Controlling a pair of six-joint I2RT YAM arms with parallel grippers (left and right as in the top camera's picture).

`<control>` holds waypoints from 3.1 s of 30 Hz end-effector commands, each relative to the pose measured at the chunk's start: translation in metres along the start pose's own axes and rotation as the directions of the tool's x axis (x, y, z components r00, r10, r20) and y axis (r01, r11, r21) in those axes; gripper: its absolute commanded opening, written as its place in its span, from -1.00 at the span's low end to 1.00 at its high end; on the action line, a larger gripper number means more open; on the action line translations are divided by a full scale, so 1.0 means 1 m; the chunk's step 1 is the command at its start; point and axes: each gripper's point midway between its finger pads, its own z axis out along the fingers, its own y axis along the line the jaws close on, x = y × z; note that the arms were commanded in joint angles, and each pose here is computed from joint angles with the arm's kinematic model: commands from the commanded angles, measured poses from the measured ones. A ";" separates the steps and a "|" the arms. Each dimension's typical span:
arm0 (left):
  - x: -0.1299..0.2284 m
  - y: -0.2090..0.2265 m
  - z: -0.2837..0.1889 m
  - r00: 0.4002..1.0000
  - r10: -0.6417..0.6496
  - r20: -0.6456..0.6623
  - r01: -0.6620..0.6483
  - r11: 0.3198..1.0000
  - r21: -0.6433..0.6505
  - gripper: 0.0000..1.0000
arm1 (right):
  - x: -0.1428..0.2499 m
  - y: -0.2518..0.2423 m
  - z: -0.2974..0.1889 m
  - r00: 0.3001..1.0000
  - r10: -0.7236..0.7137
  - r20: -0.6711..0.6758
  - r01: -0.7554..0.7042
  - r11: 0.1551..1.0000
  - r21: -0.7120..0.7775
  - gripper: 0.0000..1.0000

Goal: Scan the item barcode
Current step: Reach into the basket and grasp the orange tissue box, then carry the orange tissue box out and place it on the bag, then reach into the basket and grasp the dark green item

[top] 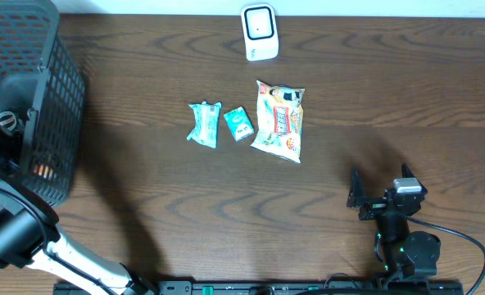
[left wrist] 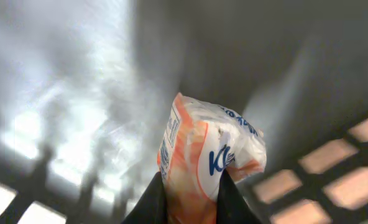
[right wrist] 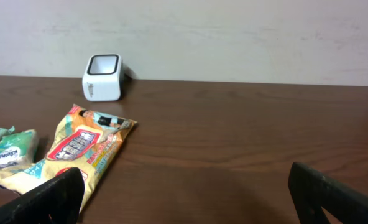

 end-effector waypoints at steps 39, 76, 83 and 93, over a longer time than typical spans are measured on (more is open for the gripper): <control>0.263 -0.390 -0.026 0.758 0.618 0.207 -0.640 0.766 0.058 -0.85 | 0.001 -0.002 0.000 1.000 -0.011 -0.001 0.011 1.000 0.011 0.99; 0.120 -0.350 -0.211 0.686 0.326 0.651 -0.569 0.798 0.200 0.64 | 0.001 -0.002 0.000 1.000 -0.010 -0.001 0.010 1.000 0.011 0.98; 0.006 -0.220 -0.300 0.598 -0.038 0.800 -0.280 0.926 0.253 0.64 | 0.001 -0.002 0.000 1.000 -0.010 -0.001 0.010 1.000 0.011 0.98; -0.102 -0.069 -0.236 0.648 -0.020 0.761 -0.024 0.999 0.046 0.78 | 0.001 -0.002 0.000 1.000 -0.011 -0.001 0.011 1.000 0.011 0.98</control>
